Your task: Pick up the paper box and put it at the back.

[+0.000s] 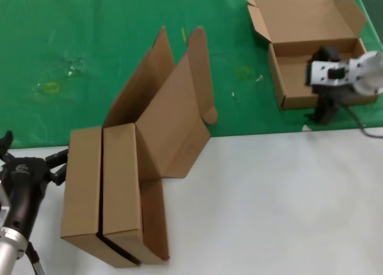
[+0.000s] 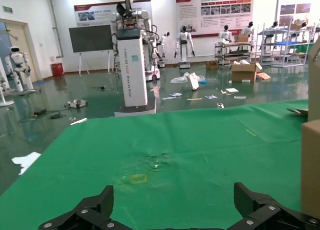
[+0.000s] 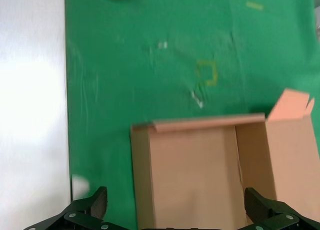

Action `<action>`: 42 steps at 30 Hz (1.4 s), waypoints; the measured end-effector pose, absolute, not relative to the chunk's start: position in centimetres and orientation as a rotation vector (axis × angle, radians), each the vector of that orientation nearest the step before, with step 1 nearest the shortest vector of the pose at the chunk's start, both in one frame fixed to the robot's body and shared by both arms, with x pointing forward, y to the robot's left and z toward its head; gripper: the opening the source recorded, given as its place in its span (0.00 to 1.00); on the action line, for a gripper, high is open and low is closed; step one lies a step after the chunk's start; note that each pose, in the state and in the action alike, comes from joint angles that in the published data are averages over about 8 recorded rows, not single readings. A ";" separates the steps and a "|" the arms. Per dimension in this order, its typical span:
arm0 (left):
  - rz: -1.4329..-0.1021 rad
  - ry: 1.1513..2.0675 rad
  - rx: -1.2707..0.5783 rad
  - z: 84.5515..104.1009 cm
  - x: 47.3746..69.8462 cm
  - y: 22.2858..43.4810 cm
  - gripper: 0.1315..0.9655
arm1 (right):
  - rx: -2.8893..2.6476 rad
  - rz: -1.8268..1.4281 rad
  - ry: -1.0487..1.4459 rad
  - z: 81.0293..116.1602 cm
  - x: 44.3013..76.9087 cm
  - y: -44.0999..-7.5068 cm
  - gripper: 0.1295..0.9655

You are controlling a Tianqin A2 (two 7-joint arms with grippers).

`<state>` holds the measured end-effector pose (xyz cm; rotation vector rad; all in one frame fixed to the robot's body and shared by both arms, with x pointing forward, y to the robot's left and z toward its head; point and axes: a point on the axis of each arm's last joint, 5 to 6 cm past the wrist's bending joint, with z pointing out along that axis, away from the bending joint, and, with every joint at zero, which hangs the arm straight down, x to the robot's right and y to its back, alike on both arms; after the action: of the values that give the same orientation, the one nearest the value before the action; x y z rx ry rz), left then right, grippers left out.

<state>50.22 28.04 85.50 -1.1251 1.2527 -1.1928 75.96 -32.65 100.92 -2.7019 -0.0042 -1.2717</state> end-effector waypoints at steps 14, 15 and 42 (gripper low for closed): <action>-1.193 1.253 -1.125 85.5 50.2 28.0 0.95 | -2.404 -1.307 0.155 94.3 74.1 -28.4 1.00; -1.193 1.253 -1.125 85.5 50.2 28.0 0.96 | -2.382 -1.307 0.170 93.9 73.8 -28.2 1.00; -1.193 1.253 -1.125 85.5 50.2 28.0 1.00 | -1.808 -1.282 0.660 86.3 64.3 -25.4 1.00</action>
<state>50.22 28.04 85.50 -1.1250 1.2527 -1.1928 64.28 -25.41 86.30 -1.8080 0.6603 -1.2824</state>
